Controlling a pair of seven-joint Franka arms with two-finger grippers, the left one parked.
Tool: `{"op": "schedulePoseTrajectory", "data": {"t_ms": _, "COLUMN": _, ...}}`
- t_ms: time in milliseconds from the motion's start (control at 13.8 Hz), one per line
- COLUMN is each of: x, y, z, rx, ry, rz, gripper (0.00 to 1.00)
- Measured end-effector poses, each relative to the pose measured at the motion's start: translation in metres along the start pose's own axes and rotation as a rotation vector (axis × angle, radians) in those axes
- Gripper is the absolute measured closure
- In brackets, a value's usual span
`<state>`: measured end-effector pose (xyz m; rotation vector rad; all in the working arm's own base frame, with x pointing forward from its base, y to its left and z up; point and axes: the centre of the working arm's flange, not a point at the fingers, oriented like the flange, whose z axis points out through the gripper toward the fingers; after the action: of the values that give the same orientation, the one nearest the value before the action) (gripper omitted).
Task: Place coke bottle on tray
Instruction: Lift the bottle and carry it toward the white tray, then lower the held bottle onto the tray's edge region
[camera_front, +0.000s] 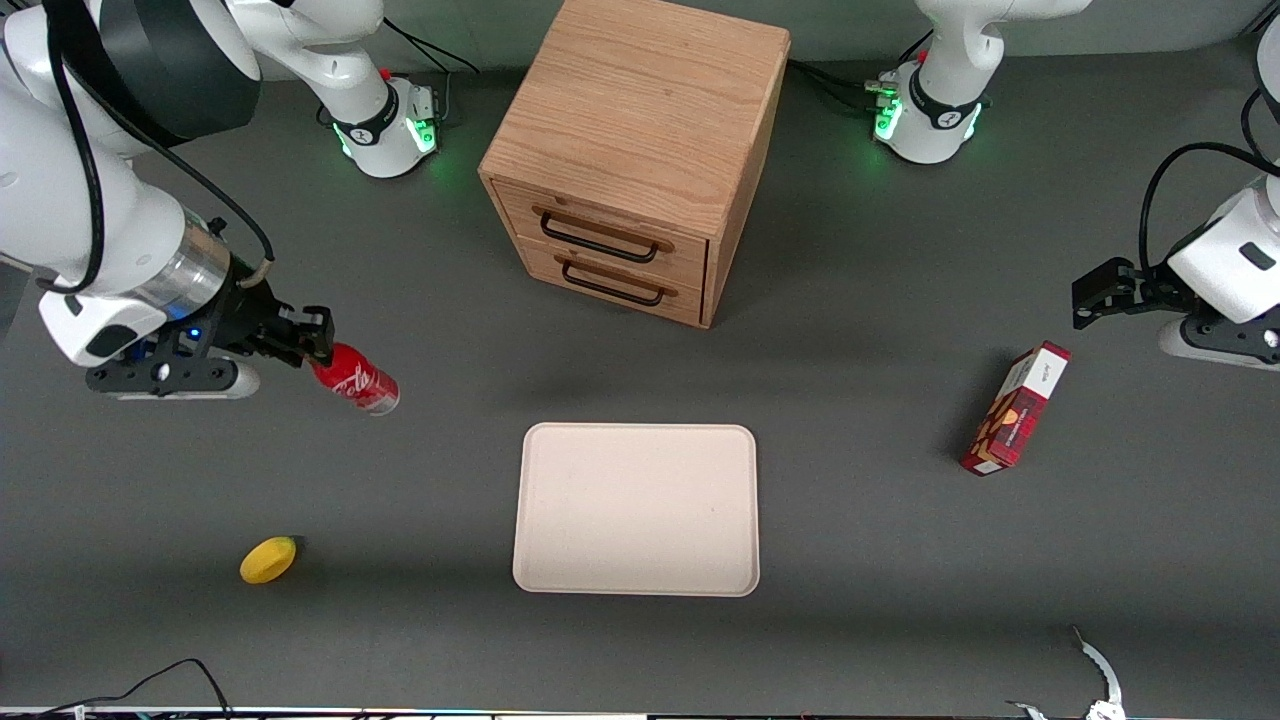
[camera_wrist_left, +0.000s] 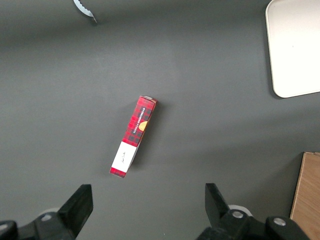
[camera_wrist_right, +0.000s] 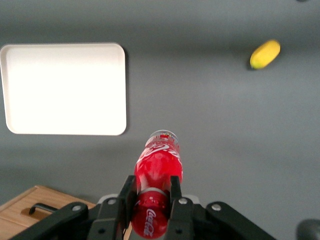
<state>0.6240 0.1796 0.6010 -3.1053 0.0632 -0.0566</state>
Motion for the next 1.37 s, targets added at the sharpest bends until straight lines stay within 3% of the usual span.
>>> {"op": "schedulePoseTrajectory", "data": {"t_ms": 217, "x": 0.042, "y": -0.041, "z": 0.038, "rx": 0.05, "ry": 0.031, "rz": 0.11, "gripper": 0.69}}
{"op": "schedulePoseTrajectory", "data": {"t_ms": 506, "x": 0.083, "y": -0.092, "z": 0.134, "rx": 0.078, "ry": 0.139, "rz": 0.265, "gripper": 0.69}}
{"op": "schedulePoseTrajectory", "data": {"t_ms": 651, "x": 0.097, "y": -0.102, "z": 0.181, "rx": 0.1, "ry": 0.167, "rz": 0.319, "gripper": 0.69}}
{"op": "schedulePoseTrajectory", "data": {"t_ms": 1012, "x": 0.097, "y": -0.122, "z": 0.239, "rx": 0.116, "ry": 0.121, "rz": 0.408, "gripper": 0.69}}
{"op": "schedulePoseTrajectory", "data": {"t_ms": 1373, "x": 0.094, "y": -0.124, "z": 0.274, "rx": 0.091, "ry": 0.081, "rz": 0.407, "gripper": 0.69}}
